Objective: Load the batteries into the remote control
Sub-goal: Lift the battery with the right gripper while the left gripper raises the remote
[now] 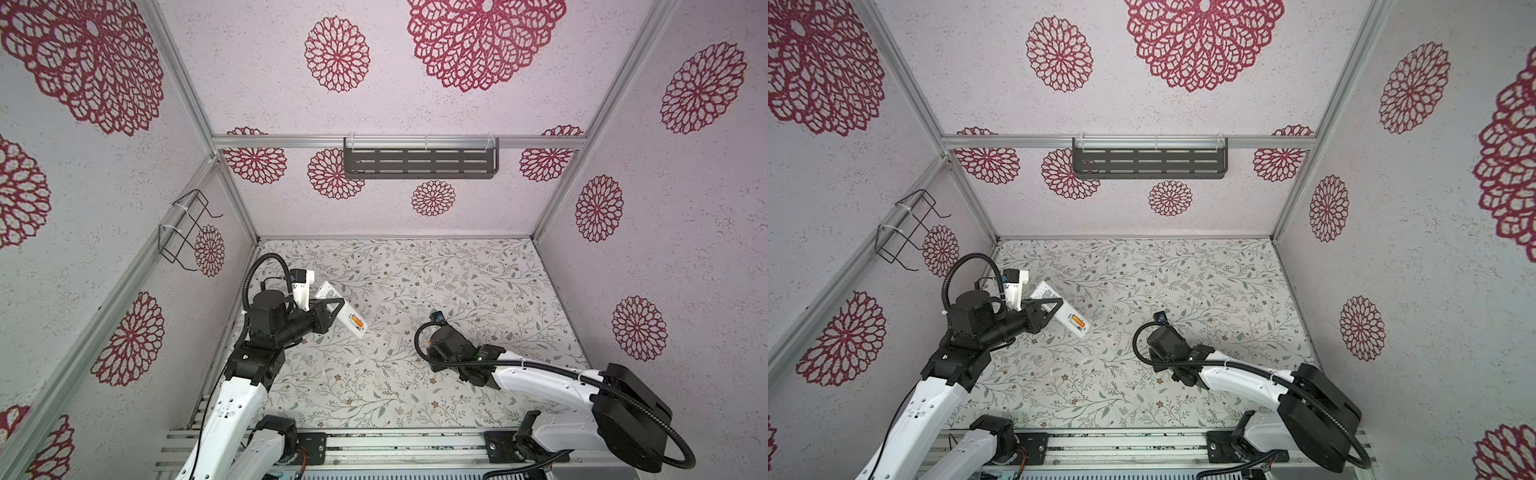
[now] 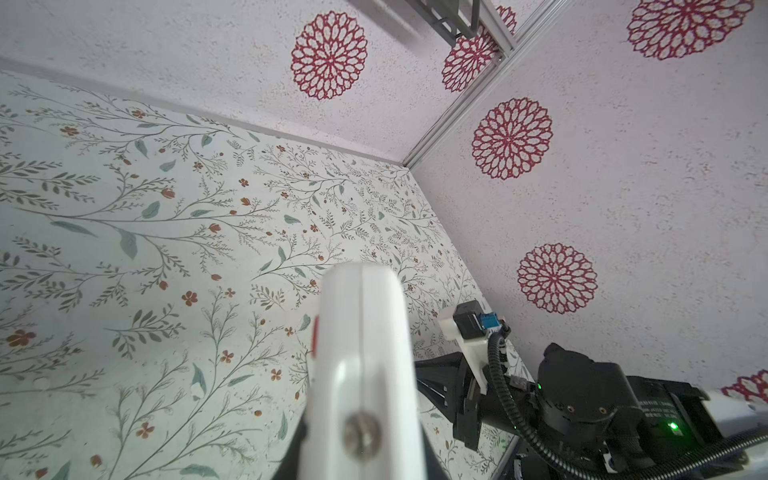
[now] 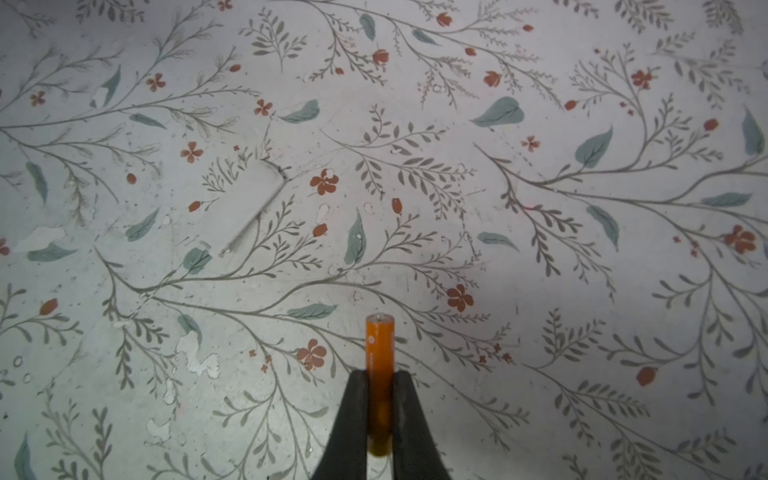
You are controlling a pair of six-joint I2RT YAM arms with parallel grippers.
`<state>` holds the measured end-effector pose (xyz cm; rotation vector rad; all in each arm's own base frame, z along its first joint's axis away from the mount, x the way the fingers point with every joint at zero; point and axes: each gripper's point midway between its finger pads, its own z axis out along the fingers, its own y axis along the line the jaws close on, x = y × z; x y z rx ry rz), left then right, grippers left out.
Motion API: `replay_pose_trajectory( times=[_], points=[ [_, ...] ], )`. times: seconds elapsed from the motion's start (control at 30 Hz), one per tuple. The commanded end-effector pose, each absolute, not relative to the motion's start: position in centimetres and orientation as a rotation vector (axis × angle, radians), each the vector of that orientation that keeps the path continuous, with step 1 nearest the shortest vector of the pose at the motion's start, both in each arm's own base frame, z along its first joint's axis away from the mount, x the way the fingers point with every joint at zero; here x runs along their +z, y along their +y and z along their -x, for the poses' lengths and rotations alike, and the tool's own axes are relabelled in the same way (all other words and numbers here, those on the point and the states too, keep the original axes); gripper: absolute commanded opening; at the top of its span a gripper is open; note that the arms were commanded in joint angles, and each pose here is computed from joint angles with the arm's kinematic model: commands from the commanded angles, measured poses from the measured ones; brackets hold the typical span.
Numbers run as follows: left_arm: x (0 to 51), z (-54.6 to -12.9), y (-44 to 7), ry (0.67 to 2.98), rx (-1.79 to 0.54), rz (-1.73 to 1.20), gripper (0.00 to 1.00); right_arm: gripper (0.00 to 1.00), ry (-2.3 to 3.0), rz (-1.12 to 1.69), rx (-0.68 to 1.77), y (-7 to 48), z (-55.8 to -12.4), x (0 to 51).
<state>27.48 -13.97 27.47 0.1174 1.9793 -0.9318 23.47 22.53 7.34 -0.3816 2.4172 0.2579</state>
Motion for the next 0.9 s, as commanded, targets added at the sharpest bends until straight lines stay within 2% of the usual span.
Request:
replay_pose_trajectory(
  times=[0.0, 0.5, 0.87],
  points=[
    [28.8, -27.2, -14.6, 1.913, -0.962, -0.174, 0.0, 0.11, 2.403, 0.187, 0.269, 21.3, -23.9, 8.0],
    [29.0, -27.4, -14.7, 1.886, -0.973, -0.173, 0.0, 0.1, 2.442, 0.022, 0.265, 19.9, -23.3, 4.4],
    [29.3, -26.9, -14.5, 1.866, -0.978, -0.16, 0.0, 0.27, 2.464, 0.06, 0.277, 20.4, -23.1, 3.7]
  ],
)
